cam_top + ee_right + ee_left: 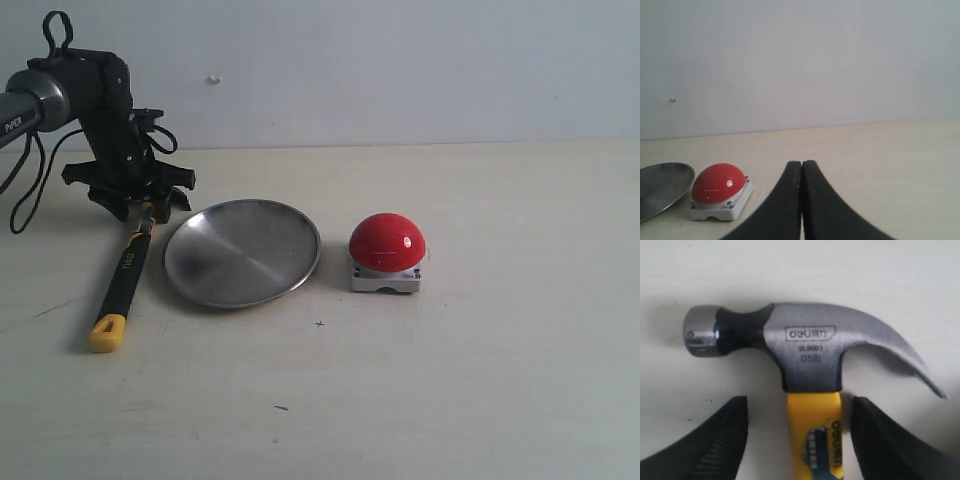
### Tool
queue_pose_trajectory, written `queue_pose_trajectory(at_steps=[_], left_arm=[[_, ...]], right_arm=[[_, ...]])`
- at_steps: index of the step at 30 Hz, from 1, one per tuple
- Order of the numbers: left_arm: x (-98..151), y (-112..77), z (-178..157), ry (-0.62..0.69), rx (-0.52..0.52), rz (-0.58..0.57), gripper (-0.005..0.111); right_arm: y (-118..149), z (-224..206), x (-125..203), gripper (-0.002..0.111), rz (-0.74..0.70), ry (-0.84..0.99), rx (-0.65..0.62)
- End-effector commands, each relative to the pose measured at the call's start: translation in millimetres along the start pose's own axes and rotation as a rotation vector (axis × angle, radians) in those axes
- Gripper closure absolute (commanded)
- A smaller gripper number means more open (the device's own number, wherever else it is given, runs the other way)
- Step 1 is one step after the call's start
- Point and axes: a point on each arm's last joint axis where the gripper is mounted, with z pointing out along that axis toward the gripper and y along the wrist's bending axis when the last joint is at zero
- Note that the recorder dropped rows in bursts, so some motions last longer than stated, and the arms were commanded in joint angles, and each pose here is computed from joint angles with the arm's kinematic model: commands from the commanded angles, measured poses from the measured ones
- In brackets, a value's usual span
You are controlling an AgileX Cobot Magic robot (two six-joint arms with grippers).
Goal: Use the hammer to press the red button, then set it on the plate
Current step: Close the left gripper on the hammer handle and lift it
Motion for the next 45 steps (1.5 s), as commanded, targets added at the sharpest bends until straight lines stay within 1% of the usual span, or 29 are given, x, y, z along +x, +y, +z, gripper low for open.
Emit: queue_pose_trajectory(at_steps=[1,3,4,6,7,9,10,13,18,22,26,34,37,38,41,43,45], left_arm=[[0.3,1.0,-1.3,0.009,-0.009,0.006,0.048],[-0.5,0.9,-1.3,0.000,-0.008,0.006,0.051],[-0.9,0.9,-1.3,-0.005,-0.007,0.006,0.056],[-0.9,0.8,-0.1,-0.005,-0.007,0.012,0.073],[0.3,0.8,-0.1,0.008,-0.007,0.035,0.081],[0.6,0.6,-0.1,0.012,-0.004,0.128,0.104],[0.6,0.6,-0.1,0.012,-0.004,0.164,0.106],[0.6,0.7,-0.1,0.012,-0.006,0.155,0.107],[0.1,6.7,0.1,0.012,-0.012,0.144,0.107],[-0.1,6.7,0.1,0.010,-0.012,0.139,0.107],[-4.1,6.6,-7.1,-0.015,-0.011,0.138,0.107],[-17.9,4.9,-37.2,-0.120,0.009,0.129,0.107],[-20.0,-0.7,-58.7,-0.158,0.066,0.120,0.107],[-20.4,-1.0,-64.1,-0.167,0.071,0.118,0.107],[-22.0,-3.7,-93.9,-0.220,0.114,0.104,0.107],[-20.7,-3.9,-105.3,-0.233,0.122,0.107,0.107],[-15.9,-2.1,-110.9,-0.218,0.118,0.109,0.107]], right_arm=[[-0.4,-0.2,1.4,0.108,-0.003,-0.002,0.004],[-0.4,-0.2,1.4,0.108,-0.003,-0.002,0.004],[-0.4,-0.2,1.4,0.108,-0.003,-0.002,0.004],[-0.4,-0.2,1.4,0.108,-0.003,-0.002,0.004],[-0.4,-0.2,1.4,0.108,-0.003,-0.002,0.004],[-0.4,-0.2,1.4,0.108,-0.003,-0.002,0.004],[-0.4,-0.2,1.4,0.108,-0.003,-0.002,0.004],[-0.4,-0.2,1.4,0.108,-0.003,-0.002,0.004],[-0.4,-0.2,1.4,0.108,-0.003,-0.002,0.004],[-0.4,-0.2,1.4,0.108,-0.003,-0.002,0.004],[-0.4,-0.2,1.4,0.108,-0.003,-0.002,0.004],[-0.4,-0.2,1.4,0.108,-0.003,-0.002,0.004],[-0.4,-0.2,1.4,0.108,-0.003,-0.002,0.004],[-0.4,-0.2,1.4,0.108,-0.003,-0.002,0.004],[-0.4,-0.2,1.4,0.108,-0.003,-0.002,0.004],[-0.4,-0.2,1.4,0.108,-0.003,-0.002,0.004],[-0.4,-0.2,1.4,0.108,-0.003,-0.002,0.004]])
